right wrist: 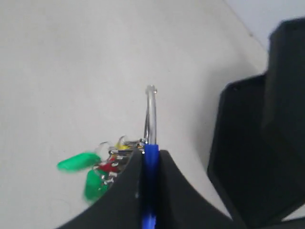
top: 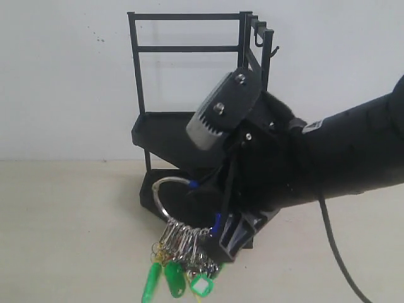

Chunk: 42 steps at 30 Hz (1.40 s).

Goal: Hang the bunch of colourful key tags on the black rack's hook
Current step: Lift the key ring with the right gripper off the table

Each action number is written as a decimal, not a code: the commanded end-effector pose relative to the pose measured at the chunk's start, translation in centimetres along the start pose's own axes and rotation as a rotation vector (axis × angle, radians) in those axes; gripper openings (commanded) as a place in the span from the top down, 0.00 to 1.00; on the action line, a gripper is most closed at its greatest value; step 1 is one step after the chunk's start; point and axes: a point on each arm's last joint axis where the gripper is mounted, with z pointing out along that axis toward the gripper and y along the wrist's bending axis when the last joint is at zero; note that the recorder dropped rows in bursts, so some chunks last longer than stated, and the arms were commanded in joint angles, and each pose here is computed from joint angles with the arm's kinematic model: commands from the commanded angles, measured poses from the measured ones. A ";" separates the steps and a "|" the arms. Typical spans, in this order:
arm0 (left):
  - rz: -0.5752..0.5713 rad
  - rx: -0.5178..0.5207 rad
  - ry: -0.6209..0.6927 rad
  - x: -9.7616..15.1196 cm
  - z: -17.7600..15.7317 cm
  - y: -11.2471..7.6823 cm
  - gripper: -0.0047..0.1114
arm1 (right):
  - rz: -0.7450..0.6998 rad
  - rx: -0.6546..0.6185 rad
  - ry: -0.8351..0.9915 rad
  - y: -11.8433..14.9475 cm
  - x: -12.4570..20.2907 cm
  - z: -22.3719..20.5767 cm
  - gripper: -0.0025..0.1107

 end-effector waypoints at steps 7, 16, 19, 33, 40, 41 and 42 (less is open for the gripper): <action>0.000 0.003 -0.003 -0.1 0.0 0.0 0.92 | -0.013 -0.045 0.110 0.9 0.5 -0.5 0.98; -0.001 0.004 -0.003 -0.1 0.0 0.0 0.92 | -0.120 -0.044 0.155 1.3 0.6 -0.5 0.98; -0.001 0.004 -0.003 -0.1 0.0 0.0 0.92 | 0.096 0.110 0.106 -0.8 0.5 -0.8 0.98; -0.001 0.004 -0.003 -0.1 0.0 0.0 0.92 | -0.017 0.005 0.336 -0.1 0.7 -1.9 0.98; -0.001 0.004 -0.003 -0.1 0.0 0.0 0.92 | 0.029 0.038 0.301 -0.4 -0.8 -2.4 0.98; -0.001 0.004 -0.003 -0.1 0.0 0.0 0.92 | -0.003 -0.003 0.328 -0.1 -0.6 -2.5 0.98; -0.001 0.004 -0.003 -0.1 0.0 0.0 0.92 | -0.040 -0.016 0.350 -0.1 -0.6 -2.6 0.98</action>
